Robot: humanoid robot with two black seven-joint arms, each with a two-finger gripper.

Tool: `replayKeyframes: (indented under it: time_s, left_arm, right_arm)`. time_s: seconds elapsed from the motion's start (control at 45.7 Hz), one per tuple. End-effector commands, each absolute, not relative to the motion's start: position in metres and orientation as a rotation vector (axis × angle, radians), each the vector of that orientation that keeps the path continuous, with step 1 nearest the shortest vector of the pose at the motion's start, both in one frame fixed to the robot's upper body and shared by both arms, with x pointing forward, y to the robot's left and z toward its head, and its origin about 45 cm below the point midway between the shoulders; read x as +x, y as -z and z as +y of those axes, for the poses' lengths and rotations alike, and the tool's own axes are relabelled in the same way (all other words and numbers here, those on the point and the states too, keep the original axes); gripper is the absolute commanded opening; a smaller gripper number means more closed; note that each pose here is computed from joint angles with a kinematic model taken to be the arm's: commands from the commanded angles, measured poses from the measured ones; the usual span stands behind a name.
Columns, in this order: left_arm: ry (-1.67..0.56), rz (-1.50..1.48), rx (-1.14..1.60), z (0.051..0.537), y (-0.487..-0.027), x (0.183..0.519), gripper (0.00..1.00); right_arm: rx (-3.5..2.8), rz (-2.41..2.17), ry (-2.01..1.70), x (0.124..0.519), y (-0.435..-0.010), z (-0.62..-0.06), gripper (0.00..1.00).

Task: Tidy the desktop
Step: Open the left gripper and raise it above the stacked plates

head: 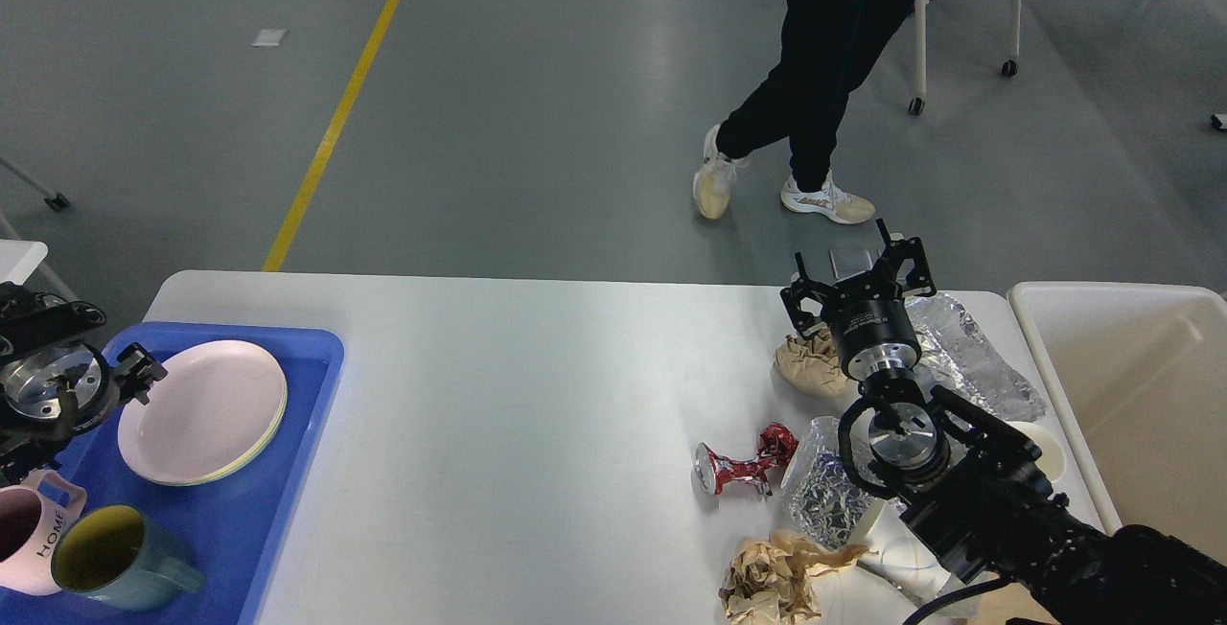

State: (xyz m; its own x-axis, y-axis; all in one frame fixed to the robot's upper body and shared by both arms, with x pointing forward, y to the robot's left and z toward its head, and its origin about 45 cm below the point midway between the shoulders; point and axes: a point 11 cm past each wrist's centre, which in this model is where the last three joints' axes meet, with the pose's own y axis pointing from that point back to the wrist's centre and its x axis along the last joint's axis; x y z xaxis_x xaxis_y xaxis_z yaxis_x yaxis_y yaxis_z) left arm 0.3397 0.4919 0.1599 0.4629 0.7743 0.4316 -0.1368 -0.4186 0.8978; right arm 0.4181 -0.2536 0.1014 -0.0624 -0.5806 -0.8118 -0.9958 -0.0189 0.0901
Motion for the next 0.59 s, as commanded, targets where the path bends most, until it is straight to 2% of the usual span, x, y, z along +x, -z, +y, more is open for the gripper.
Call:
replayKeyframes:
  time_s: [0.0,0.109,0.263,0.569]
  left_arm:
    - [-1.143,0.553,1.676,0.489,-0.162,0.344,0.98]
    - [-1.157,0.550,1.658,0.489,-0.165,0.347,0.98]
    - [-1.199,0.552,1.507,0.468,-0.179,0.371,0.98]
    - [-1.280,0.771,0.933,0.418,-0.202,0.410,0.98]
  right_arm:
    - [-1.649,1.697,-0.947,0.418,-0.101,-0.254,1.00]
    - [-1.650,1.697,-0.948,0.418,-0.101,-0.254,1.00]
    - [-1.649,1.697,-0.947,0.418,-0.101,-0.254,1.00]
    - [-1.650,1.697,-0.948,0.418,-0.101,-0.254,1.00]
